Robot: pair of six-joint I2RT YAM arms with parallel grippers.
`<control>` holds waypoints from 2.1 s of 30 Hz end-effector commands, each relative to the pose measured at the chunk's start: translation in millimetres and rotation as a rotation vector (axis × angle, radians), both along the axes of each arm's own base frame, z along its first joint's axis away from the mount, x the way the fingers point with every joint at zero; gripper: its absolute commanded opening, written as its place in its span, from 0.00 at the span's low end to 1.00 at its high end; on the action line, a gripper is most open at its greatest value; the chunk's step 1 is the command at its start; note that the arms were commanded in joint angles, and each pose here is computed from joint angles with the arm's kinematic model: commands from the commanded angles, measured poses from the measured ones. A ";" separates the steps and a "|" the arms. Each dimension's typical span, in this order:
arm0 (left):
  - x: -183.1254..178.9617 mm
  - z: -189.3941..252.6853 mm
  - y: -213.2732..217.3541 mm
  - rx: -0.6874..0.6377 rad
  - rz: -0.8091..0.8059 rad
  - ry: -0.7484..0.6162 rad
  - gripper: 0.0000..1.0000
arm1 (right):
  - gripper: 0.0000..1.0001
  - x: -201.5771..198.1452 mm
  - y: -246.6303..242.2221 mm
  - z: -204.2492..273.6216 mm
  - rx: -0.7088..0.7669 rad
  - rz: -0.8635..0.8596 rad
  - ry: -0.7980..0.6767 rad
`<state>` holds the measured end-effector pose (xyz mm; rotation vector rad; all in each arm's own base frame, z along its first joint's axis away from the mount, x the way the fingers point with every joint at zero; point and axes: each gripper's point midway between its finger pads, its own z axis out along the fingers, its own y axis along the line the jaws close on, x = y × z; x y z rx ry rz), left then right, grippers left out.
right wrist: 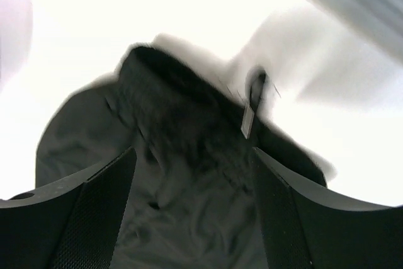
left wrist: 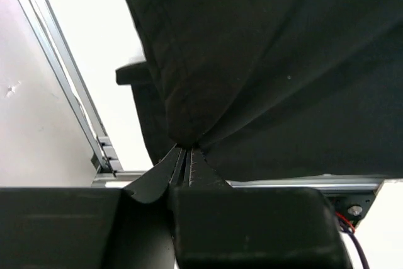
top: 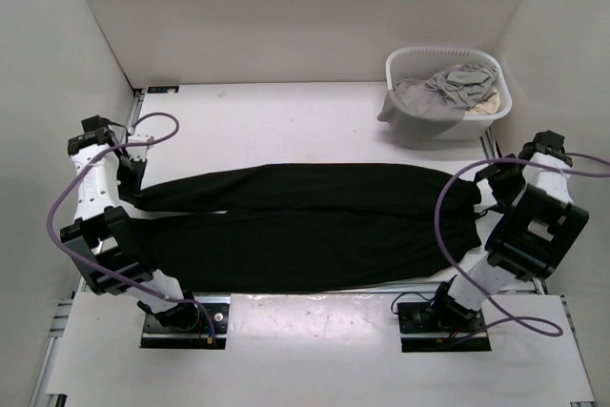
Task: Fold and stack the trousers
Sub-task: Flatten the trousers out, then fold the trousers
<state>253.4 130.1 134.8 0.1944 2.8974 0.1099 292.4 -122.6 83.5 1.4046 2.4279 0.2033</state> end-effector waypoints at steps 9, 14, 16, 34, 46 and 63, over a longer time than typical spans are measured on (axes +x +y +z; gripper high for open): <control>26.7 4.5 7.1 -0.054 -0.009 -0.081 0.14 | 0.73 47.6 -1.2 -13.9 -0.004 0.050 -0.028; 30.3 7.6 11.0 -0.040 -0.006 -0.086 0.14 | 0.64 52.5 10.7 -27.9 -0.014 0.060 0.015; 29.6 7.7 12.8 -0.029 -0.012 -0.082 0.14 | 0.58 52.1 9.7 -31.2 -0.012 0.036 0.027; 61.6 93.7 53.9 0.115 0.014 -0.252 0.14 | 0.00 -1.4 -12.3 53.9 -0.230 -0.050 0.030; -87.5 63.6 59.5 0.300 0.066 0.071 0.14 | 0.00 -110.6 43.9 12.7 0.008 -0.149 0.151; -134.2 69.3 80.9 0.454 0.031 0.199 0.14 | 0.00 -114.2 40.1 27.3 -0.053 -0.103 0.110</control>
